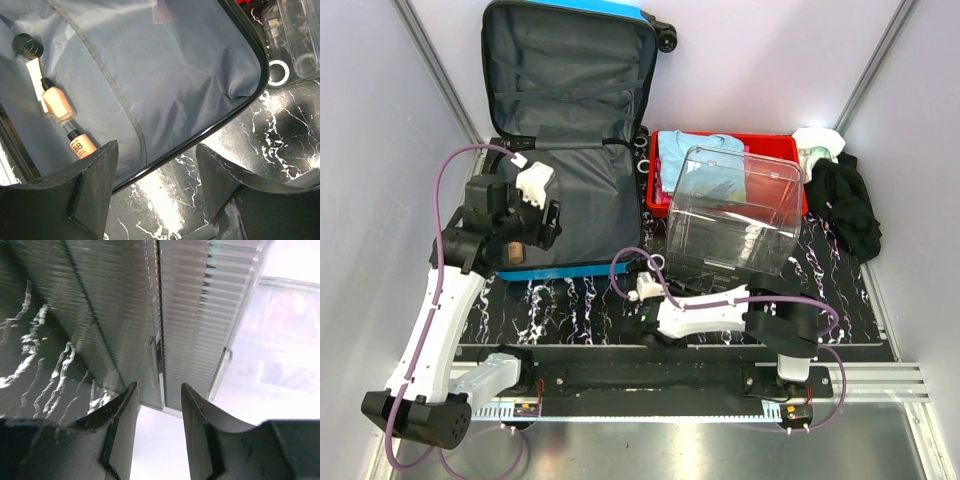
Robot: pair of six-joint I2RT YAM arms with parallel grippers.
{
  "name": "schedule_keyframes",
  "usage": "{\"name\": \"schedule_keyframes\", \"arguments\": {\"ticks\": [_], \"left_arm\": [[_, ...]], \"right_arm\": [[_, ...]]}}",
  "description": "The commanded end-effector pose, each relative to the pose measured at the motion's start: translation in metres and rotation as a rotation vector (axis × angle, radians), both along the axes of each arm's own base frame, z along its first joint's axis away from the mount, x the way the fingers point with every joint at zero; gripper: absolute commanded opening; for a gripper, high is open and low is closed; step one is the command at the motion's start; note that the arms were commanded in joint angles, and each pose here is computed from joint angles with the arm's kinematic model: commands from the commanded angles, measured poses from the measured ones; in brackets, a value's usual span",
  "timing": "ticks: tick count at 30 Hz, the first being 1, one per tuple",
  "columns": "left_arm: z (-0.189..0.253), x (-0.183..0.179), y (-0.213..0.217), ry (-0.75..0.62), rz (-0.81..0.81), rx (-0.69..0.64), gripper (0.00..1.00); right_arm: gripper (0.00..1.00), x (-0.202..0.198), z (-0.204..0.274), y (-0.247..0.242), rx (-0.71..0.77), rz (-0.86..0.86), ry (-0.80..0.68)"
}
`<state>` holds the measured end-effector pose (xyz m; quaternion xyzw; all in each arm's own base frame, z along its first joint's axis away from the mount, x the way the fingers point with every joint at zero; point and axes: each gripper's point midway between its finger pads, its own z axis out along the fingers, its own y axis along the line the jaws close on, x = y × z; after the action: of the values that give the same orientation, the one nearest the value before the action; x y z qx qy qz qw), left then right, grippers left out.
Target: Open, take out, and arrange the luggage
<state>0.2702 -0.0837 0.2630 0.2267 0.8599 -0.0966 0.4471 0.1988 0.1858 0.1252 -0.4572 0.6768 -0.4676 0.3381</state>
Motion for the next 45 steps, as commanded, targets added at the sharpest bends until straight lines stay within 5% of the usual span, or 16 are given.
{"name": "schedule_keyframes", "arguments": {"ticks": [1, 19, 30, 45], "left_arm": [[0.016, 0.009, -0.009, -0.050, -0.037, -0.029, 0.67], [0.014, 0.008, -0.008, -0.046, -0.035, -0.022, 0.67], [0.016, 0.006, -0.009, -0.055, -0.041, -0.029, 0.67], [0.020, 0.004, -0.008, -0.072, -0.042, -0.026, 0.67]], "right_arm": [[0.45, 0.014, 0.000, 0.000, 0.016, 0.007, -0.037], [0.31, 0.044, -0.014, 0.000, 0.026, -0.013, 0.012], [0.02, 0.044, -0.010, 0.002, -0.010, -0.009, 0.033], [0.00, -0.029, -0.016, 0.041, 0.019, 0.033, 0.240]]}}
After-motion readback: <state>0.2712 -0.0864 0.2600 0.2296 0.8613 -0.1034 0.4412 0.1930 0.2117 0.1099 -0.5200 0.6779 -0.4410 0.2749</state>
